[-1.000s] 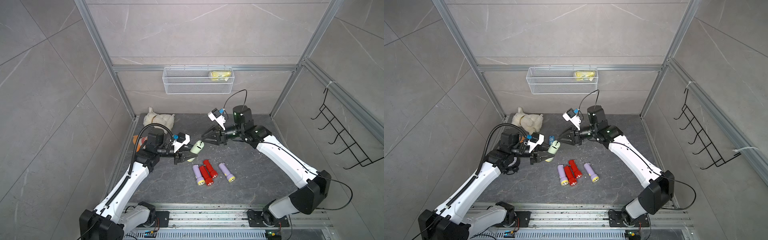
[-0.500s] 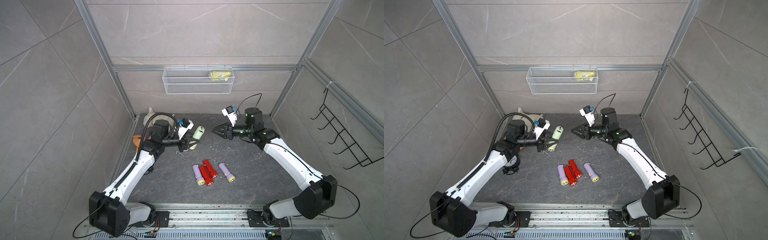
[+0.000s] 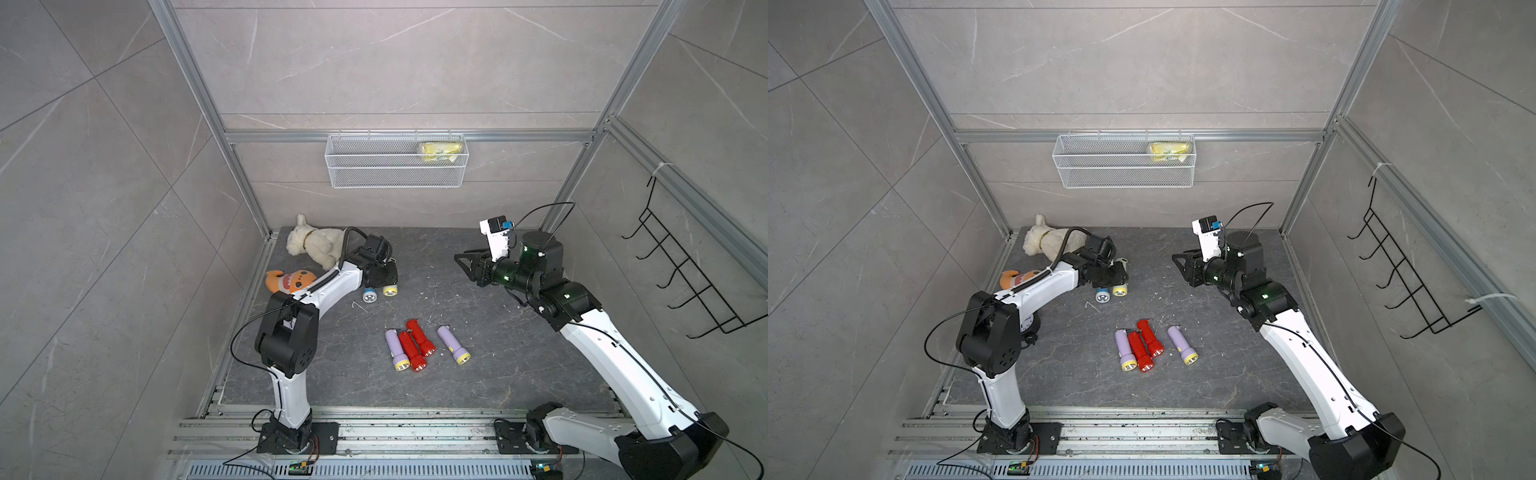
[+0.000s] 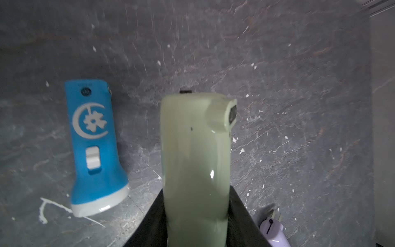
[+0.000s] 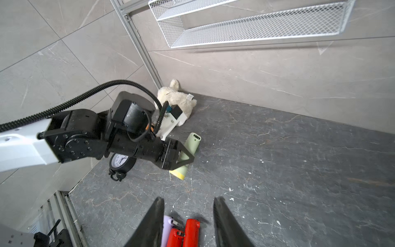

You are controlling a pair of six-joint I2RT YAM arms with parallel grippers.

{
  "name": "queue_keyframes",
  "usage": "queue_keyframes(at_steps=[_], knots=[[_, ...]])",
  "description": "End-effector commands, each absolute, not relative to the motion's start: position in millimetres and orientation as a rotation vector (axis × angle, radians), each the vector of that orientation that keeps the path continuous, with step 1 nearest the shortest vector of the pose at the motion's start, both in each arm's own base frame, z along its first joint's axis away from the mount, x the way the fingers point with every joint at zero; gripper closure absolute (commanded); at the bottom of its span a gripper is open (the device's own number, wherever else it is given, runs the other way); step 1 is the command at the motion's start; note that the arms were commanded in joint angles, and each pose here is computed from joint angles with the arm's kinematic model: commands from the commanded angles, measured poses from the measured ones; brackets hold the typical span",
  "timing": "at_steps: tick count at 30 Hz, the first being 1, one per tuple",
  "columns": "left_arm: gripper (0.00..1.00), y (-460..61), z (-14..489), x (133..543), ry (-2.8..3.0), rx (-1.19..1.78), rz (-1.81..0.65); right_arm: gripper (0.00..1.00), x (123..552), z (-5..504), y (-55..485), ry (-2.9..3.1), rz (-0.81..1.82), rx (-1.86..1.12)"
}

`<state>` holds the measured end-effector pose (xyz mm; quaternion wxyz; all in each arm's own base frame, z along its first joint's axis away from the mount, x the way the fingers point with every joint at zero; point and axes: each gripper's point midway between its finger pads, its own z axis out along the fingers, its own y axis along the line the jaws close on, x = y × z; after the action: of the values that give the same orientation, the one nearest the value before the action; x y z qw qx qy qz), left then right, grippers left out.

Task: Close the plug at the bottom of the flashlight
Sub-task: Place the flashlight at the center of the board.

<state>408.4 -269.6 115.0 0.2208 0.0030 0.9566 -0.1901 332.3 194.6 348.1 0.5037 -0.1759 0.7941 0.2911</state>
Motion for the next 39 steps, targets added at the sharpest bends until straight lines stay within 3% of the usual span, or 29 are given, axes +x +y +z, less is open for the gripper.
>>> queue_keyframes(at_steps=[1,7,24,33,36,39], knots=[[1.00,-275,109,407,2.663,-0.118,-0.420,0.59,331,336,192,1.956,0.688,-0.409],[1.00,-259,84,412,2.688,-0.206,-0.285,0.60,325,342,193,1.938,0.721,-0.409],[0.96,-259,50,446,2.726,-0.250,-0.318,0.60,328,332,197,1.968,0.726,-0.418],[0.48,-254,46,448,2.744,-0.256,-0.281,0.59,329,331,196,1.965,0.717,-0.417],[0.40,-253,52,447,2.735,-0.238,-0.281,0.59,331,327,196,1.975,0.719,-0.416],[0.40,-253,57,446,2.735,-0.228,-0.292,0.60,331,326,197,1.976,0.723,-0.417]])
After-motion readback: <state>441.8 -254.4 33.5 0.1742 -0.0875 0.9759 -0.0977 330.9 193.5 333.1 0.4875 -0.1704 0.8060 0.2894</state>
